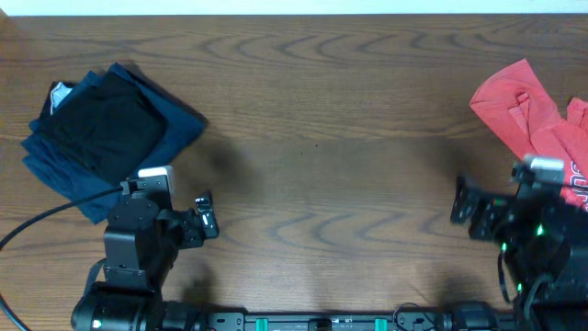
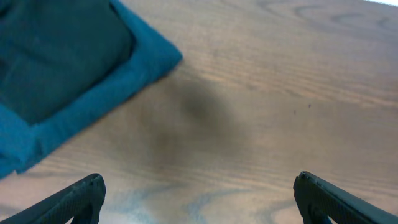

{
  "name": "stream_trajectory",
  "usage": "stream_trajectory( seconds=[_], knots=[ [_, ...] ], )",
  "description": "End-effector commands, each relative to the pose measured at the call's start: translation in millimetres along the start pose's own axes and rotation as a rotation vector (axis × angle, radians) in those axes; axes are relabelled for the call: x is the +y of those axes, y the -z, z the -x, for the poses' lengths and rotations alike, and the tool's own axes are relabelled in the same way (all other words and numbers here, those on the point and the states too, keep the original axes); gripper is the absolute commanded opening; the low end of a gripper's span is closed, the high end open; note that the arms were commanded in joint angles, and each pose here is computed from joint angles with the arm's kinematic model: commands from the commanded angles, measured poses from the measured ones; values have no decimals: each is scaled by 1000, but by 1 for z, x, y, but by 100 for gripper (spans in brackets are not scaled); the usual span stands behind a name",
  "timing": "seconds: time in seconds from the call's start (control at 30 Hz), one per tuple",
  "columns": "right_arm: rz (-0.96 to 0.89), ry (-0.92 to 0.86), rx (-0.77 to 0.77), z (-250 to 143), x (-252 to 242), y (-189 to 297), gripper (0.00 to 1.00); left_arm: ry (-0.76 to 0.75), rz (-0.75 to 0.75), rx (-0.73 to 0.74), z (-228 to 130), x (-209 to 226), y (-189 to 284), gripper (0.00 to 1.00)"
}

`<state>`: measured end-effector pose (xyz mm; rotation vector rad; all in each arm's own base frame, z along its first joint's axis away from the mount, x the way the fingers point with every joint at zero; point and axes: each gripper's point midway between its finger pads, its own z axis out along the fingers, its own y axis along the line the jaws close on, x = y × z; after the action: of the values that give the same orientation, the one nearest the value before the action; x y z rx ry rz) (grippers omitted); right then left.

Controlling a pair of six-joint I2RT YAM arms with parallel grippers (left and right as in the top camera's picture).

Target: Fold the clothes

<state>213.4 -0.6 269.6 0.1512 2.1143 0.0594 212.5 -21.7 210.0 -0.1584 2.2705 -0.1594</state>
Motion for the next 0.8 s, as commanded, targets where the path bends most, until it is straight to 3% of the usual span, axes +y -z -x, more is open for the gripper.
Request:
stream_trajectory(
  seconds=[0.0,0.17,0.5,0.6,0.77],
  knots=[
    [29,-15,67,-27,3,6,99,19,20,3,-2,4,1,98],
    [-4,-8,266,-77,-6,16,99,19,20,3,-2,4,1,98],
    [-51,-8,260,-76,-14,14,99,19,20,3,-2,4,1,98],
    [-35,15,174,-63,-12,11,99,19,20,3,-2,4,1,98],
    [50,133,-115,-36,1,2,99,19,20,3,-2,4,1,98]
  ],
)
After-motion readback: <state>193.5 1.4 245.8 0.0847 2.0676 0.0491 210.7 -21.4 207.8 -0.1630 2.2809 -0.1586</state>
